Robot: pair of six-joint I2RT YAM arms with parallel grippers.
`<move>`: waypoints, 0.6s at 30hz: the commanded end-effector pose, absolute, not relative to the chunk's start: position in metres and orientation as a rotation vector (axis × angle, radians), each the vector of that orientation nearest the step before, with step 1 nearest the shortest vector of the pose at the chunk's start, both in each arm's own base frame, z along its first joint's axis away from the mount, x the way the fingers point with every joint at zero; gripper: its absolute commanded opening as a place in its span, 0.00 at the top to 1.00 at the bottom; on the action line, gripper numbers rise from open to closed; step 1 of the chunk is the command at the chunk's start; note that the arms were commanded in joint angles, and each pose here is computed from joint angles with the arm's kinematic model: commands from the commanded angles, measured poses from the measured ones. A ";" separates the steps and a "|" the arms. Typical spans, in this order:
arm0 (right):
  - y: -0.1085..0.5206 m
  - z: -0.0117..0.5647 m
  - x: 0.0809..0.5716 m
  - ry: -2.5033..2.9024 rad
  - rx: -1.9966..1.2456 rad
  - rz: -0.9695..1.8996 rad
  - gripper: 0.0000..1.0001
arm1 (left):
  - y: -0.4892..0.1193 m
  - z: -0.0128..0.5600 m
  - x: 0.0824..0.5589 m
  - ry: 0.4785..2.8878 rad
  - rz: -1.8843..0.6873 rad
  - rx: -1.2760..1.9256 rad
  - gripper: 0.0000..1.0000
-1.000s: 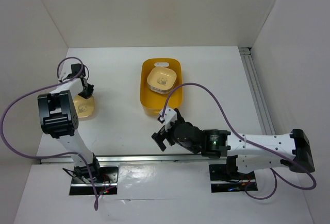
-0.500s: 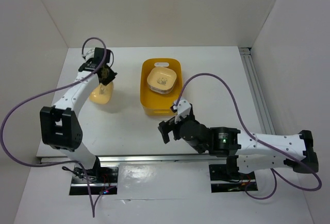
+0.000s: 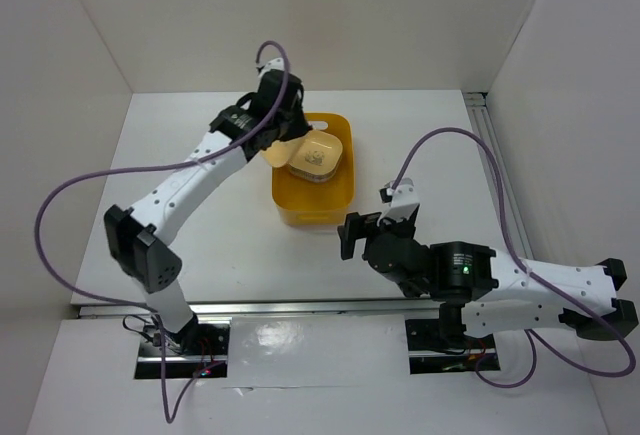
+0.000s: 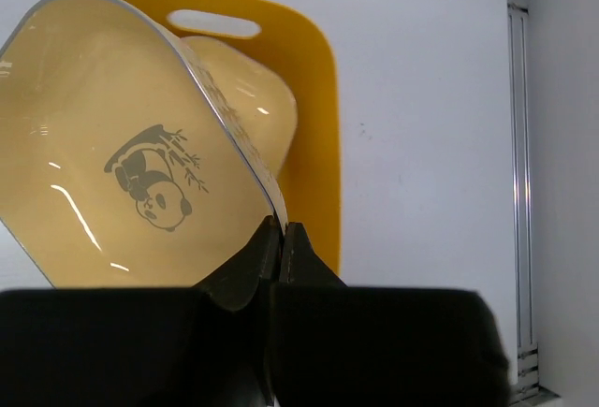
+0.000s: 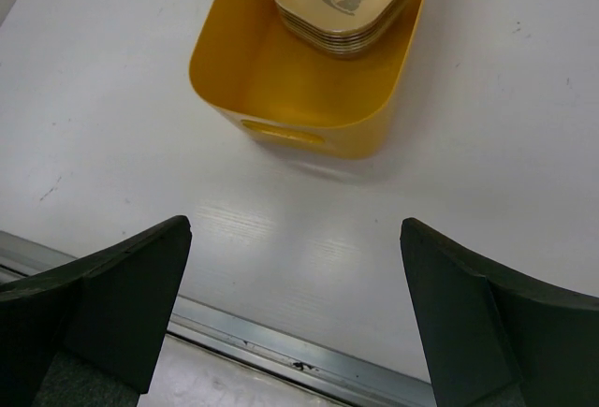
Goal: Place the plates into the plastic bin on the countertop
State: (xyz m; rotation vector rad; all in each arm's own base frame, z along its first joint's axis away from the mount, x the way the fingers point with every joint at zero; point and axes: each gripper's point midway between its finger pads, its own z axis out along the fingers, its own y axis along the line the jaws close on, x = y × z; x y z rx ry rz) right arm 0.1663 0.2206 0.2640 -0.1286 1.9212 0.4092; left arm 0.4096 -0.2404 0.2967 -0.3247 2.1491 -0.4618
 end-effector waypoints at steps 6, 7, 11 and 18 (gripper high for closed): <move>0.205 0.272 0.169 1.898 -0.030 0.398 0.00 | -0.316 0.290 0.454 2.153 -0.462 -0.145 1.00; 0.204 0.271 0.169 1.901 -0.035 0.389 0.00 | -0.318 0.286 0.458 2.161 -0.456 -0.144 1.00; 0.201 0.272 0.168 1.892 -0.031 0.398 0.00 | -0.330 0.261 0.471 2.202 -0.450 -0.182 1.00; 0.200 0.265 0.168 1.878 -0.046 0.400 0.00 | -0.322 0.218 0.488 2.236 -0.449 -0.391 1.00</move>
